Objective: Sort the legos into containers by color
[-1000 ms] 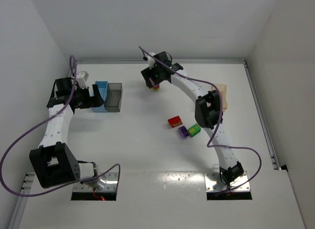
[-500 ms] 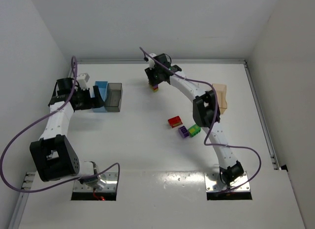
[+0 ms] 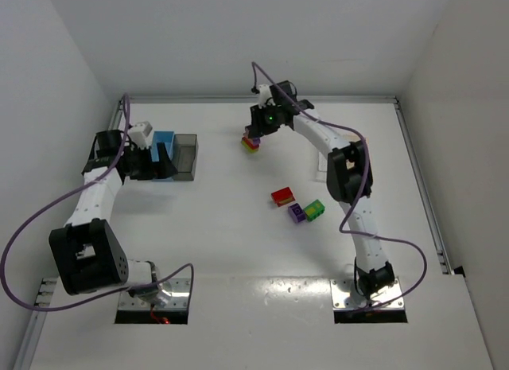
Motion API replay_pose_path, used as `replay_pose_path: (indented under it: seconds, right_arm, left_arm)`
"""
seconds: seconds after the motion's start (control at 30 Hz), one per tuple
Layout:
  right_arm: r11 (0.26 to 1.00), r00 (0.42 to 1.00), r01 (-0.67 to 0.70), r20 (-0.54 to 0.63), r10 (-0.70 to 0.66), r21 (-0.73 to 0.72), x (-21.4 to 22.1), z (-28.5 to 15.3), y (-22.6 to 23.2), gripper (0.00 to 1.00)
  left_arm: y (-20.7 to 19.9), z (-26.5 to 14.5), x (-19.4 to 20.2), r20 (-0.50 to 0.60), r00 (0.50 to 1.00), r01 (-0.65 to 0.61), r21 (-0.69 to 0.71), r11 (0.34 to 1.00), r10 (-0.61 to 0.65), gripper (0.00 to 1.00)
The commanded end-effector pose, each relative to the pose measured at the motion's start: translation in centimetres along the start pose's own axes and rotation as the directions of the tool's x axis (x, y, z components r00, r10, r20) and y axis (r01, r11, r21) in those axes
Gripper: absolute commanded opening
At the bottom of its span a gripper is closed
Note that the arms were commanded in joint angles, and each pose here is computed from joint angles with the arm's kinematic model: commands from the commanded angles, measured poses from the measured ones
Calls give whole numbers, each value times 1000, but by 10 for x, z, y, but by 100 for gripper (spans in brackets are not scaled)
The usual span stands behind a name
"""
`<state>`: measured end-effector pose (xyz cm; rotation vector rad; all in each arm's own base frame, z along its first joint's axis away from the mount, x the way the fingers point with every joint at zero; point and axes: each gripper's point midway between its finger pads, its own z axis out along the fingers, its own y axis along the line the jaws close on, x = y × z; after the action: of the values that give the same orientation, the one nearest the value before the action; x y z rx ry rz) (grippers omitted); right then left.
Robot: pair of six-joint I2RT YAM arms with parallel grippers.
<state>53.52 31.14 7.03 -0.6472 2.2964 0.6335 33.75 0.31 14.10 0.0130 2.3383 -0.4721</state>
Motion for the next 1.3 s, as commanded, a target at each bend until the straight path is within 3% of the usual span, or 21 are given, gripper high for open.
replay_pose_path:
  seconds: [0.0,0.13,0.2,0.27,0.43,0.73,0.93,1.27]
  right_arm:
    - [963,988,-84,104,114,-257,-47,-71,38,0]
    - [839,974,-97,124,191,-535,-56,-127,74,0]
    - [715,968,-121,79,240,-688,-51,-146,96,0]
    - [617,966,-153,14,258,-772,-34,-158,110,0]
    - [498,985,-114,-33,168,-859,-14,-172,154,0]
    - [430,990,-123,-81,115,-894,9,-177,183,0]
    - [420,992,-113,-79,99,-900,10,-178,187,0]
    - [395,995,-101,-83,63,-913,10,-166,204,0]
  left_arm:
    - [-46,-7,3,45,992,-124,175,977,118,100]
    - [-97,-6,28,38,978,-201,391,898,203,100]
    - [-117,-9,32,41,978,-200,484,852,206,100]
    - [-132,-7,31,32,976,-196,553,810,214,100]
    - [-169,-14,21,34,977,-168,723,670,209,100]
    - [-190,-5,10,1,982,-99,855,509,189,100]
    - [-194,-2,6,-1,981,-94,869,485,192,100]
    - [-202,-8,1,1,983,-80,902,424,185,88]
